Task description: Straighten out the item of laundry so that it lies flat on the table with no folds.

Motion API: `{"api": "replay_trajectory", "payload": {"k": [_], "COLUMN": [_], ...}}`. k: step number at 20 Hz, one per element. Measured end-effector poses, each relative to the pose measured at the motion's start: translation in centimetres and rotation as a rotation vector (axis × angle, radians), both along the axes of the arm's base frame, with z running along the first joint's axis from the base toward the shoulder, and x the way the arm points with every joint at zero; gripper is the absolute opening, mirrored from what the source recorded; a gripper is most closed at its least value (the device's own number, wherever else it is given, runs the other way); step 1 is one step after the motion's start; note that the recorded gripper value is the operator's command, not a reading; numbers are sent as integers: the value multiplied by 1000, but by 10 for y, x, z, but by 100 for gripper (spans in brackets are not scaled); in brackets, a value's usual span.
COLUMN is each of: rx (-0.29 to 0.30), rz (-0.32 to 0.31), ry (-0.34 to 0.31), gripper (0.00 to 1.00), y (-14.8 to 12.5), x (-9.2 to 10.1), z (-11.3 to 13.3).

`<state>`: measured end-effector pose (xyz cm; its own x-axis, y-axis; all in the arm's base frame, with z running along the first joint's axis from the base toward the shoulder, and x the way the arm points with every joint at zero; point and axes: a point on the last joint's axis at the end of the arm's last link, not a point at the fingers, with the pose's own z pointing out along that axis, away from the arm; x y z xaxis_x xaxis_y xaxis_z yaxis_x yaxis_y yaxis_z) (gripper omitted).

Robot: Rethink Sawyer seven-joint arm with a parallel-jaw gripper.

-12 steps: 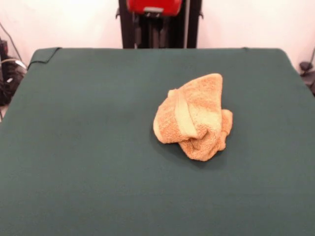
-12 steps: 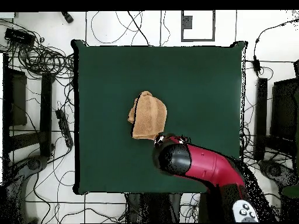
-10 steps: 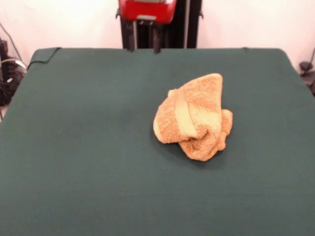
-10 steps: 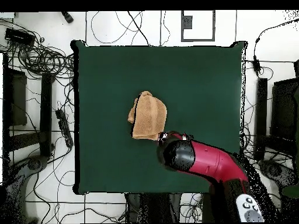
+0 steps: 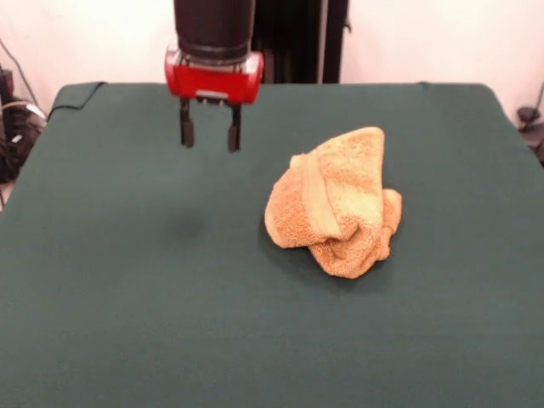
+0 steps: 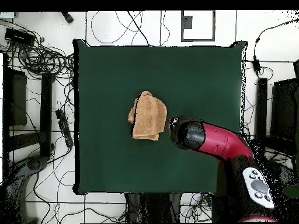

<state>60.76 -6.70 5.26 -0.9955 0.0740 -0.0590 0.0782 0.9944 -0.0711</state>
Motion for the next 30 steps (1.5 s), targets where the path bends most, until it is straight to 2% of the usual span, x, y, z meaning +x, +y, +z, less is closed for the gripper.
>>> {"api": "replay_trajectory", "payload": {"k": [3,8,15,22,30], "rx": [1,35,60,58,64], "rz": [5,-3,5,36,76], "ry": [6,67,153,126,111], "gripper": [100,100,100,100,100], "y": [-1,2,14,39,76], "x": [15,38,63,90,97], "z": [-7,-11,5,23,30]}}
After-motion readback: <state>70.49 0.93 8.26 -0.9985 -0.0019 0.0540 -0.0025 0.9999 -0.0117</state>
